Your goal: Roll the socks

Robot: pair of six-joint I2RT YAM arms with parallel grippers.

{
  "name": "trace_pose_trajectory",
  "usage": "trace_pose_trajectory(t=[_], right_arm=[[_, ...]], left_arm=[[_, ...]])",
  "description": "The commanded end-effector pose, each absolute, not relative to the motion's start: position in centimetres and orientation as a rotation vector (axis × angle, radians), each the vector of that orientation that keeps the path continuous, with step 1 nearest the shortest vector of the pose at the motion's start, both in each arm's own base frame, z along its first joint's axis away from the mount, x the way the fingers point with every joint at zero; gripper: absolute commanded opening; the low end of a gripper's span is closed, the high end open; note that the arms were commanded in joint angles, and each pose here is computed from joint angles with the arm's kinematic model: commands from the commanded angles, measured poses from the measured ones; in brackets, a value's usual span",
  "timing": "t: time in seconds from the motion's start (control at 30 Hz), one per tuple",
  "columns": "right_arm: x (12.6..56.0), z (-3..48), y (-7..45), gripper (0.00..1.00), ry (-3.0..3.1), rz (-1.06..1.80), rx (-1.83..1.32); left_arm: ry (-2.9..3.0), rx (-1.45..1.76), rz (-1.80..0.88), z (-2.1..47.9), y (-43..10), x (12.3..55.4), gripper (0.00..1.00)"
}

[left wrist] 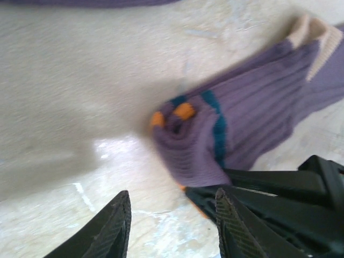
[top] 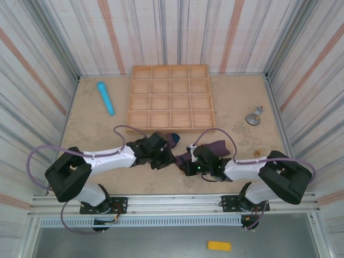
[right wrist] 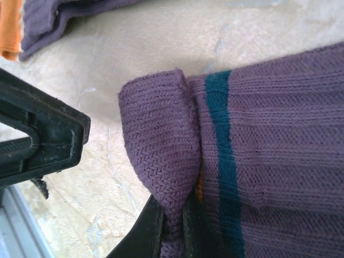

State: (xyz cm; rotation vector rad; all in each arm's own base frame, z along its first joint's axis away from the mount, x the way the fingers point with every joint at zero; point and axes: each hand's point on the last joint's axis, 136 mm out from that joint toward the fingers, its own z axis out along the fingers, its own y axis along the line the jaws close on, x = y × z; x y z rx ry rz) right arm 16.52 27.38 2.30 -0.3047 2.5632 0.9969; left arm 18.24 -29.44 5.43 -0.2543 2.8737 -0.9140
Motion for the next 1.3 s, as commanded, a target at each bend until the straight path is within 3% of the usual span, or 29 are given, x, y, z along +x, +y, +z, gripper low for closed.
trace_pose_trajectory(t=[0.0, 0.3, 0.83, 1.13, 1.17, 1.27], right_arm=[[12.1, -3.1, 22.5, 0.0, 2.917, 0.844, -0.095], [12.0, -3.2, 22.1, 0.0, 2.925, 0.833, -0.089], [12.5, -3.0, 22.4, 0.0, 2.899, 0.796, -0.135], [12.8, -1.3, 23.6, 0.0, 2.848, 0.705, -0.293], [12.7, -1.2, 23.7, 0.03, 2.841, 0.698, -0.304], [12.8, -0.5, 23.3, 0.26, 2.824, 0.678, -0.295]], left_arm=[[2.771, -0.24, -0.921, 6.6, -29.3, 18.9, 0.44], [2.806, -0.163, -0.898, 6.3, -30.6, 19.1, 0.53], [3.006, -0.253, -0.692, 2.6, -30.9, 18.9, 0.41], [3.046, -0.347, -0.65, 1.5, -30.5, 19.5, 0.17], [3.044, -0.353, -0.645, 1.4, -30.5, 19.6, 0.13], [3.03, -0.378, -0.652, 1.5, -30.2, 20.0, 0.0]])
